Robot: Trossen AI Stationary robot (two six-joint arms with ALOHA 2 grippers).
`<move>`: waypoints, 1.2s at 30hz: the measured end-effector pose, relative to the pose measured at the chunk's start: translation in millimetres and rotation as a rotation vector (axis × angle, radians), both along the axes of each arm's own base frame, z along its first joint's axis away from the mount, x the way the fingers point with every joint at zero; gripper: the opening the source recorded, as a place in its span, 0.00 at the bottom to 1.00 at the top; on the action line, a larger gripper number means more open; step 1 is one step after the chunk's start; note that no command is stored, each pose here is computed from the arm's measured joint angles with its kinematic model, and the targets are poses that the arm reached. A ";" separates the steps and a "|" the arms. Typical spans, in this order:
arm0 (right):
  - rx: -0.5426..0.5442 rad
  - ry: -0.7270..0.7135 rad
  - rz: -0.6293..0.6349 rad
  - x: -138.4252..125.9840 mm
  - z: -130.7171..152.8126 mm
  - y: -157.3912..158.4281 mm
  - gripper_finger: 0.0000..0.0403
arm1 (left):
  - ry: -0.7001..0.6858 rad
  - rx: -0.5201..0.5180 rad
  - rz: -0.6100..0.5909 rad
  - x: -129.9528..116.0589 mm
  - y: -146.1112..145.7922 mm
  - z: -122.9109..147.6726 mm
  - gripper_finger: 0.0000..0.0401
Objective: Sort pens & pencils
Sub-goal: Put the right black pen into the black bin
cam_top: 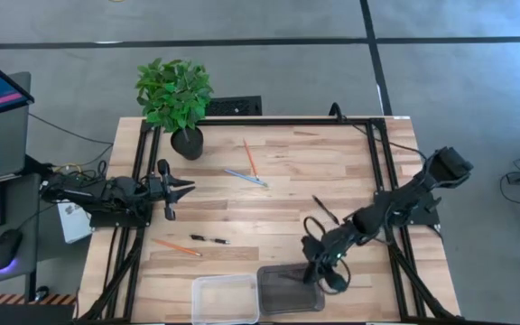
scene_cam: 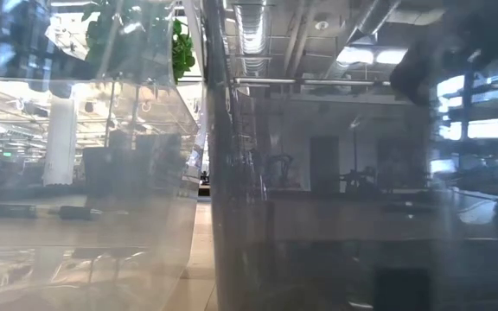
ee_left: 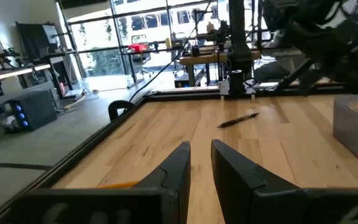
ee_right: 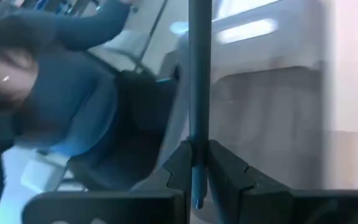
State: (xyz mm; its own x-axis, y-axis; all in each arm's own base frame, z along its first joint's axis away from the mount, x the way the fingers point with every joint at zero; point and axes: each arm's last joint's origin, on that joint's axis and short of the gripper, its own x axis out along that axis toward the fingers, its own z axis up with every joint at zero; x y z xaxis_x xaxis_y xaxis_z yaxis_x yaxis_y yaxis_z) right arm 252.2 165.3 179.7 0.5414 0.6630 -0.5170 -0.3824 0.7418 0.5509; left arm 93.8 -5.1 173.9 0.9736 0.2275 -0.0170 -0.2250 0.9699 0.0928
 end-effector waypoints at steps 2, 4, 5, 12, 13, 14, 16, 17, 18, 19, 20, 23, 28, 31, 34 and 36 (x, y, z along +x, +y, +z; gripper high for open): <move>-0.008 0.017 0.019 4.7 -3.6 8.8 0.15 | 0.000 0.000 0.000 0.0 0.0 0.0 0.14; -0.044 0.079 0.021 7.9 -9.8 11.8 0.15 | 0.000 0.000 0.001 0.0 0.0 0.0 0.14; -0.058 0.119 0.013 10.0 -13.3 12.8 0.15 | 0.000 0.000 0.001 0.0 0.0 0.0 0.14; -0.076 0.301 -0.058 22.9 -23.7 7.9 0.15 | 0.001 -0.001 0.002 0.1 0.0 -0.1 0.14; -0.072 0.308 -0.053 23.6 -23.2 7.5 0.15 | 0.002 0.000 0.001 0.2 0.0 -0.2 0.14; -0.065 0.308 -0.050 25.1 -22.3 7.5 0.15 | 0.003 0.000 0.002 0.3 0.0 -0.2 0.14; -0.059 0.305 -0.049 26.7 -19.9 7.3 0.15 | 0.004 -0.001 0.002 0.4 0.0 -0.3 0.14; -0.054 0.300 -0.049 26.7 -17.5 6.6 0.15 | 0.005 -0.001 0.002 0.4 0.0 -0.4 0.14; -0.048 0.293 -0.047 26.6 -14.3 6.5 0.15 | 0.006 0.000 0.002 0.4 0.0 -0.4 0.14; -0.037 0.284 -0.050 27.2 -11.0 6.9 0.15 | 0.005 0.000 0.001 0.4 -0.1 -0.4 0.14; -0.029 0.279 -0.053 27.4 -8.8 7.0 0.15 | 0.006 -0.001 0.002 0.4 0.0 -0.4 0.14; -0.023 0.302 -0.066 26.2 -8.3 6.3 0.15 | 0.005 -0.001 0.002 0.4 0.0 -0.4 0.14; -0.036 0.379 -0.086 21.2 -11.9 6.1 0.15 | 0.005 0.000 0.001 0.4 -0.1 -0.4 0.14; -0.032 0.418 -0.111 19.8 -13.3 5.2 0.16 | 0.006 0.000 0.001 0.4 -0.1 -0.4 0.14; -0.031 0.420 -0.115 19.9 -13.3 5.1 0.17 | 0.006 0.000 0.002 0.4 0.0 -0.4 0.14; -0.033 0.423 -0.115 19.7 -13.5 5.1 0.19 | 0.006 0.000 0.002 0.4 0.0 -0.4 0.14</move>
